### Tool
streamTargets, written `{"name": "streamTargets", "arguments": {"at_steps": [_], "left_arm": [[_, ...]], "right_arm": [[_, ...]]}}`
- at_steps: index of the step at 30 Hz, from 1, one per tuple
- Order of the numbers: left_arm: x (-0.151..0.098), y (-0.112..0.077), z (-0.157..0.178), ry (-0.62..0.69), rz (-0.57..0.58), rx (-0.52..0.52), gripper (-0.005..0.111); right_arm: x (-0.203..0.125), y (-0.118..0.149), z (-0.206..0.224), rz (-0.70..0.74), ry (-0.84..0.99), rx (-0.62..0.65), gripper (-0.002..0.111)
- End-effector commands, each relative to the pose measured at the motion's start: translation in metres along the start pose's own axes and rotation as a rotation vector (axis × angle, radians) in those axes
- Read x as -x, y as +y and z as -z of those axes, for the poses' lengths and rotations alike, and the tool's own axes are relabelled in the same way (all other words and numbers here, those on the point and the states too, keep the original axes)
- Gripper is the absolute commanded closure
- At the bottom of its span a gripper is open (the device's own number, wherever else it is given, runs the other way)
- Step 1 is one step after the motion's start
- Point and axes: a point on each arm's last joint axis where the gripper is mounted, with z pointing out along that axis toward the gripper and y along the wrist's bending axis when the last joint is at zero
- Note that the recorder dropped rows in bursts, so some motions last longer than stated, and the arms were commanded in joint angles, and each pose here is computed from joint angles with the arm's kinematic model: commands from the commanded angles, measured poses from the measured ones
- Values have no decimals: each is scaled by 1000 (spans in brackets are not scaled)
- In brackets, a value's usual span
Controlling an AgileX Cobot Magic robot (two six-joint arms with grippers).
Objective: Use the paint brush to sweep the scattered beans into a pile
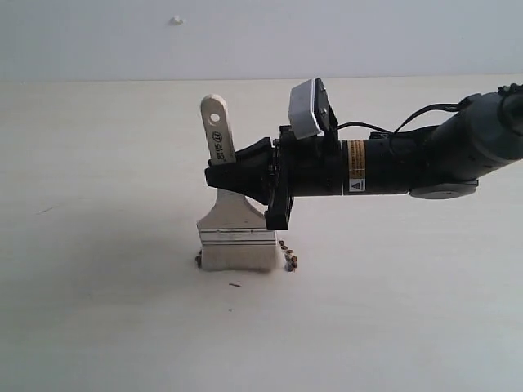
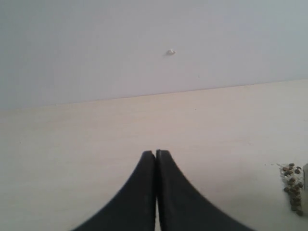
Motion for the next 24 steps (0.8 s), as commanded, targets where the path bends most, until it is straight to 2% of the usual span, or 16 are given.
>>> {"name": "streamTargets", "arguments": {"at_steps": [1, 6, 7, 9, 10, 15, 21, 24], "left_arm": [[1, 0, 0, -10, 12, -6, 107], [1, 0, 0, -10, 12, -6, 107], [1, 0, 0, -10, 12, -6, 107], [1, 0, 0, -10, 12, -6, 107], [1, 0, 0, -10, 12, -6, 107], [1, 0, 0, -10, 12, -6, 107], [1, 0, 0, -10, 12, -6, 107], [1, 0, 0, -10, 12, -6, 107]], "right_arm": [[23, 7, 5, -13, 1, 40, 108], [72, 26, 13, -46, -63, 53, 108], [79, 27, 9, -115, -124, 0, 108], [75, 23, -5, -197, -139, -191, 108], [73, 25, -11, -210, -143, -236, 108], [66, 57, -58, -316, -174, -509, 108], [51, 95, -80, -250, -95, -800, 108], [46, 107, -84, -207, -43, -858, 108]]}}
